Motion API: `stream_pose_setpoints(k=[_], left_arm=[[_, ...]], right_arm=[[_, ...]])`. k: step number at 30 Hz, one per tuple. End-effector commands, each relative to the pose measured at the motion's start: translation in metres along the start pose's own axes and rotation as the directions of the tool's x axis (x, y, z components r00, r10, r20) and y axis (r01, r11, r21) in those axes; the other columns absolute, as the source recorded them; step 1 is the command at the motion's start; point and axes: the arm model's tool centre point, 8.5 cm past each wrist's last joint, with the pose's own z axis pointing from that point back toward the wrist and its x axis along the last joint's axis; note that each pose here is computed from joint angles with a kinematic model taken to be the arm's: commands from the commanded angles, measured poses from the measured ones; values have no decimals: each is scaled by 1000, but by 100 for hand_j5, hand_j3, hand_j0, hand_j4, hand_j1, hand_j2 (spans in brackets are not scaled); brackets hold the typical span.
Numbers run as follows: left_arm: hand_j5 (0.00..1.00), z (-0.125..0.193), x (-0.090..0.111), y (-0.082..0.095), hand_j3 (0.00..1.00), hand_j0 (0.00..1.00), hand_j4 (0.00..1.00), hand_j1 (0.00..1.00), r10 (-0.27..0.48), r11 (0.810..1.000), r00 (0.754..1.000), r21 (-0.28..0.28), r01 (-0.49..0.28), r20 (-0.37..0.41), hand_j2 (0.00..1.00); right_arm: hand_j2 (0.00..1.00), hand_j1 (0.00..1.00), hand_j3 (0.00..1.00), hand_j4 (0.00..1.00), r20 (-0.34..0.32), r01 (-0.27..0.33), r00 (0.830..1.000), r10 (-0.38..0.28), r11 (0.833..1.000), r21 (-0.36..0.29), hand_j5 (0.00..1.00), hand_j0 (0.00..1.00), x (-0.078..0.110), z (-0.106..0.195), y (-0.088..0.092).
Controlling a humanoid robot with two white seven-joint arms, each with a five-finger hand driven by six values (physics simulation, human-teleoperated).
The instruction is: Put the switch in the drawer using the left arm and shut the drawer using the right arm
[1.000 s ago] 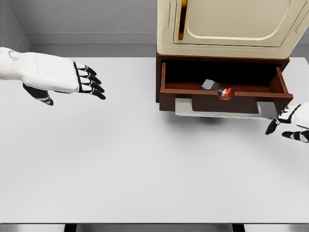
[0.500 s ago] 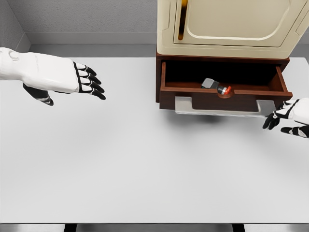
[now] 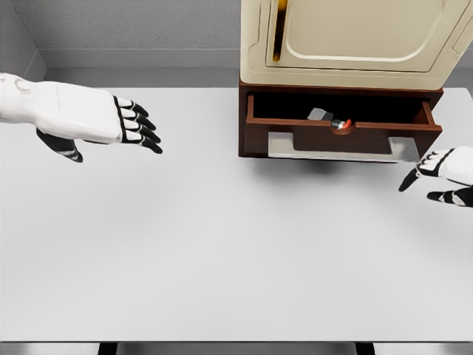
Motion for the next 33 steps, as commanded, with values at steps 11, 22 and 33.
stream_pose_setpoints(k=[11,22,33], left_arm=[[100,1,-1,0,100,100,100,100,6,1000,1000,2,-6,-2,100],[100,0,0,0,100,100,100,100,4,1000,1000,3,-4,0,100],[100,0,0,-1,100,100,100,100,6,1000,1000,1,-6,0,100]], right_arm=[[64,64,64,64,113,4,994,-6,1000,10,64,64,17,-37,-1],[67,67,67,67,-29,79,996,-80,996,-33,67,67,-34,-16,-2],[68,68,68,68,84,-2,996,3,1000,-8,68,68,8,-33,-10]])
